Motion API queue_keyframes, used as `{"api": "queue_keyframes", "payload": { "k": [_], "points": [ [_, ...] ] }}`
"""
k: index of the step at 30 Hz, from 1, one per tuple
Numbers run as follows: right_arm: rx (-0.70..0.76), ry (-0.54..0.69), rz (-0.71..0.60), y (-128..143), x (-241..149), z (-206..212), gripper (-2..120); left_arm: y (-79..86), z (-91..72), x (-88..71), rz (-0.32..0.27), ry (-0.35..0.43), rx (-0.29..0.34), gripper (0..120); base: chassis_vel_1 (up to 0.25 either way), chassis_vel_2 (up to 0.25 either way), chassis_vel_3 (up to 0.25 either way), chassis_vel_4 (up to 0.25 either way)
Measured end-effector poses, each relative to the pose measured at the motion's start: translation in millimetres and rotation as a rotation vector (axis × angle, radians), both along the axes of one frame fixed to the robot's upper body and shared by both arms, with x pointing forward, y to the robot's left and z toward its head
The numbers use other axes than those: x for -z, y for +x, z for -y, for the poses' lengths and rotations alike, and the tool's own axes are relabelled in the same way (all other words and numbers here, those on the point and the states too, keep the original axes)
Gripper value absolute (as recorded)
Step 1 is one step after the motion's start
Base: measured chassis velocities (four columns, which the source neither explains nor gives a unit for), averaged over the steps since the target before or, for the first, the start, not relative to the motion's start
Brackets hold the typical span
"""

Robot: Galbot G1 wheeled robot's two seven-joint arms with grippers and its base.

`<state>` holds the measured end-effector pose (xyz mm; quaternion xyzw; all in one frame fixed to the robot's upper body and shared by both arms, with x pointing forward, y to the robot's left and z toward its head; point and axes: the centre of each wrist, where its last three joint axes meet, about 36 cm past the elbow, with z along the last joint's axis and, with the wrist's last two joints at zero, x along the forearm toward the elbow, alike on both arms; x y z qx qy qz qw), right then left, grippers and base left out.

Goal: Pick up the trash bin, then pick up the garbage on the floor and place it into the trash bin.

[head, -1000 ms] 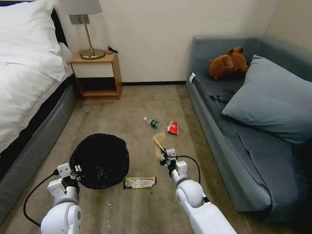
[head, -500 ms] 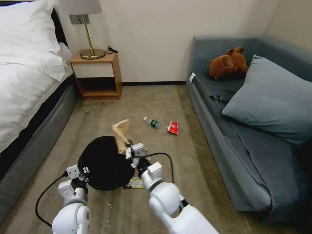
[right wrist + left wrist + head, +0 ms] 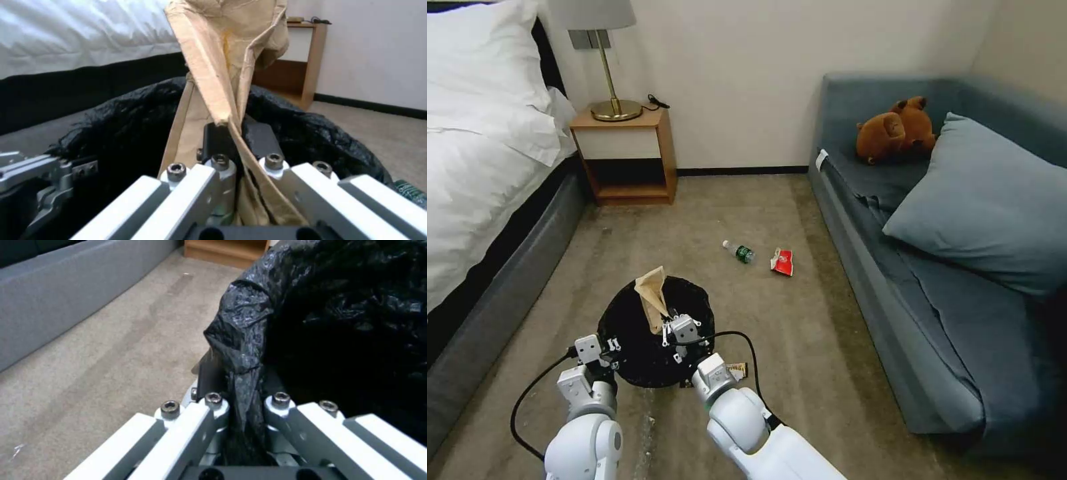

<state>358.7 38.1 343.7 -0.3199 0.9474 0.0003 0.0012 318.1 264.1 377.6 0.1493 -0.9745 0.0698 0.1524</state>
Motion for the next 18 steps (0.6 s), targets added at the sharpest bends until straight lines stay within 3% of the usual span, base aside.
{"api": "queue_keyframes", "payload": {
  "k": [4, 18],
  "points": [
    [-0.009, -0.021, 0.012, -2.5, 2.6, 1.1, 1, -0.5, 0.4, 0.4, -0.001, 0.0, 0.0, 4, 0.0, 0.0, 0.0, 0.0],
    [-0.016, -0.032, 0.019, -8.4, 4.6, 3.8, 54, -3.6, 10.8, 6.0, -0.01, -0.003, 0.024, 4, 0.0, 0.0, 0.0, 0.0]
  ]
}}
